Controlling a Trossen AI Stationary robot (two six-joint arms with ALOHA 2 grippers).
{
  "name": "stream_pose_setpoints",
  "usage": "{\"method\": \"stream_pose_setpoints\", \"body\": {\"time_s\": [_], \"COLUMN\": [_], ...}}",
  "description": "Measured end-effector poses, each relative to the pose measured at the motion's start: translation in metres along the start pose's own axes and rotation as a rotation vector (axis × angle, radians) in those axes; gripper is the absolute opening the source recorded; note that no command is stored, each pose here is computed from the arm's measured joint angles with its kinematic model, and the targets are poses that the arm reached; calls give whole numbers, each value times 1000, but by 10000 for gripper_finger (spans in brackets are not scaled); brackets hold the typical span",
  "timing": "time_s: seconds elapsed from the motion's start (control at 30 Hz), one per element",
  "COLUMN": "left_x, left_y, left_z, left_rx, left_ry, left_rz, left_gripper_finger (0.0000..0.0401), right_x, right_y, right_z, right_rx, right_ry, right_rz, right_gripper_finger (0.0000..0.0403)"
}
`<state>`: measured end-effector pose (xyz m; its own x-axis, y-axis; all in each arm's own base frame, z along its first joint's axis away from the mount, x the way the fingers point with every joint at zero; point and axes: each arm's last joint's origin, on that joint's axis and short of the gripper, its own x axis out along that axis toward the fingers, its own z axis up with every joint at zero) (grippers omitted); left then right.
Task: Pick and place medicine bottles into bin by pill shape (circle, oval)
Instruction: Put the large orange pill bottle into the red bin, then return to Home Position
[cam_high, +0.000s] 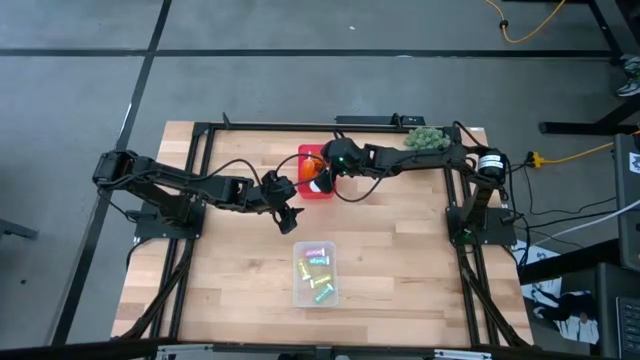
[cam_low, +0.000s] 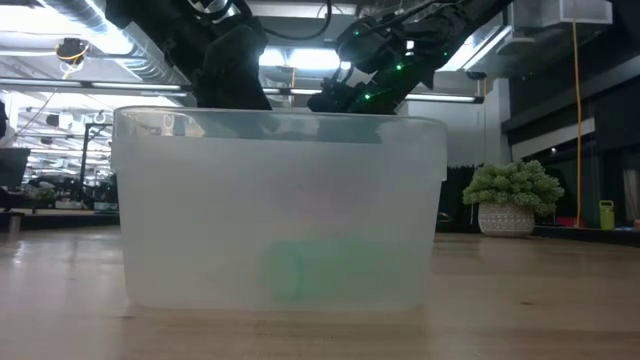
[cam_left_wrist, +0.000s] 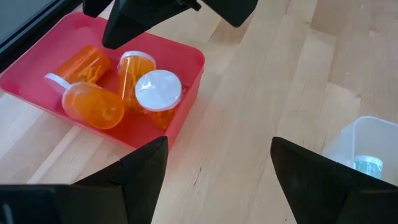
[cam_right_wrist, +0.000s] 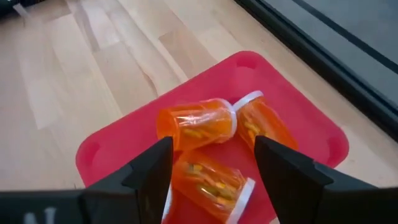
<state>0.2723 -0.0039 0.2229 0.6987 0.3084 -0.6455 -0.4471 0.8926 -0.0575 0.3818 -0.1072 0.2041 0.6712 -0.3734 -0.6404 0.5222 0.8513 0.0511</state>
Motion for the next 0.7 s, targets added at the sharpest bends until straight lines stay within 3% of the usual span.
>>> {"method": "stream_pose_setpoints", "body": {"time_s": [0.2,0.5,0.7], "left_x": [0,0,0], "left_y": [0,0,0], "left_z": [0,0,0], "left_rx": [1,1,1], "left_ry": [2,3,3], "left_rz": [0,1,1], "left_gripper_finger": [278,278,278], "right_x": [-12,-35,-45], "right_y": [2,4,21], "right_z": [19,39,38], "right_rx": [28,51,-12], "right_ry": [8,191,233], "right_rz": [-2,-51,-27], "right_gripper_finger": [221,217,217]}}
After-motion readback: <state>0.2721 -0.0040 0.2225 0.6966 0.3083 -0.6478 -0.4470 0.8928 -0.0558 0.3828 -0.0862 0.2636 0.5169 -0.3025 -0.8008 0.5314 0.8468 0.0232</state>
